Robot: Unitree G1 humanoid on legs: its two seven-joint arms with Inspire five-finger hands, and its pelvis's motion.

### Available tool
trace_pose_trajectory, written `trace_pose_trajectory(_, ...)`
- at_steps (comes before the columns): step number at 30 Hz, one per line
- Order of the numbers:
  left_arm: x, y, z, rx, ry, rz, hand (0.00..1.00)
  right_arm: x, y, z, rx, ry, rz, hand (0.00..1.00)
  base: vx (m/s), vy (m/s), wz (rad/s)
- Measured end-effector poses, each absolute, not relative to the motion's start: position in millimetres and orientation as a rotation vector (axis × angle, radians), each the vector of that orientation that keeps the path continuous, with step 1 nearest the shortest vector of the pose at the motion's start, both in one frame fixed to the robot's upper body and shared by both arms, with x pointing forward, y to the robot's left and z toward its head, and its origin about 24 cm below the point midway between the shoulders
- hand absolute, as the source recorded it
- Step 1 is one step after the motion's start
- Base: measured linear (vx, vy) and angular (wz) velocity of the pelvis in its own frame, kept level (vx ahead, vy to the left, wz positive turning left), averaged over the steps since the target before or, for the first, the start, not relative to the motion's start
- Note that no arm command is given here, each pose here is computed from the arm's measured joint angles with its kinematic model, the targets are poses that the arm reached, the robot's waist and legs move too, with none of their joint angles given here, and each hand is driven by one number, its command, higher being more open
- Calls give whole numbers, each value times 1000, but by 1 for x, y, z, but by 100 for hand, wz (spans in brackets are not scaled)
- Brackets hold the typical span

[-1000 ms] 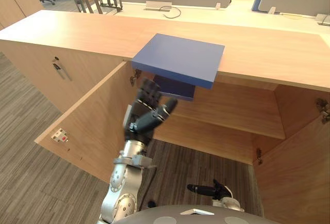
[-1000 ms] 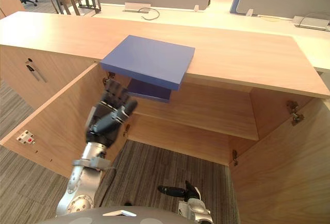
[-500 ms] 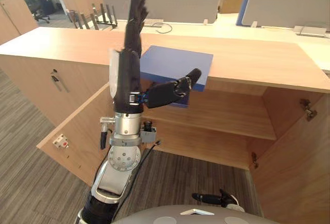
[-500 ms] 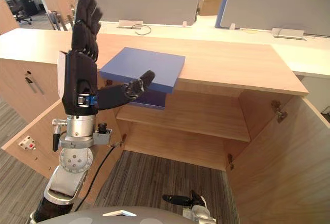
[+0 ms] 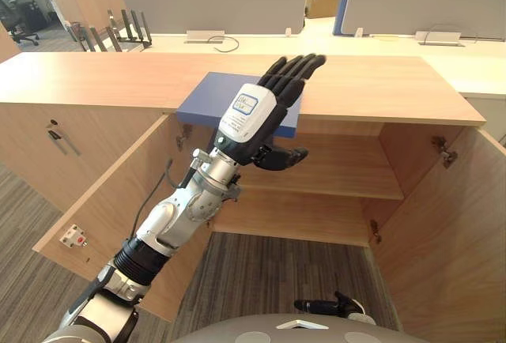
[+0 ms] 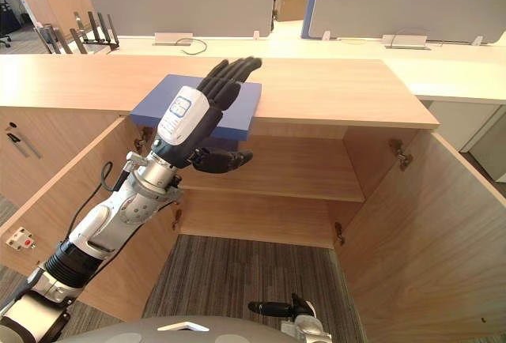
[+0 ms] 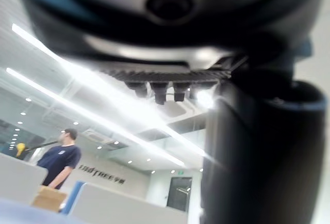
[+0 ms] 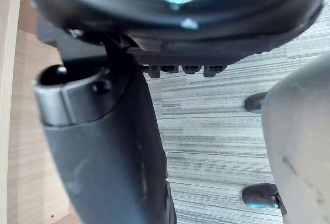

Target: Walk over to the cabinet, pick up the folder, carry it to the office cabinet, place the folder inside the office cabinet, then close the office cabinet door

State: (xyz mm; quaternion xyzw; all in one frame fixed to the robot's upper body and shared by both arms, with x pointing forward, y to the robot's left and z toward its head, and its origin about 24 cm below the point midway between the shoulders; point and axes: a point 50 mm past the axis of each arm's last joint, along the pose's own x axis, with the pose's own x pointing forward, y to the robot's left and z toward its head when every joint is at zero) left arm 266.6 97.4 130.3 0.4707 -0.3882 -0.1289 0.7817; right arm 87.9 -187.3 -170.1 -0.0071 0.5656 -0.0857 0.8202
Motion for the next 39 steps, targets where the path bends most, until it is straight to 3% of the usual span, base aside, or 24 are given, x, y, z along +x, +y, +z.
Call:
trace_pose_trajectory(6,279,122,109,1176,-701,-277,100,88,-186,-170,-7,1204,-182,100,0,0,0)
trace_pose_trajectory(24,297,160,103,1251,-535,-128,100,91,-187,-169,26,1186,-193,100,-19,-4,-2)
trace_pose_trajectory(39,314,155,133,1323,-656,-31,100,90,-186,-169,31,1188,-193,100,-5,-9,-1)
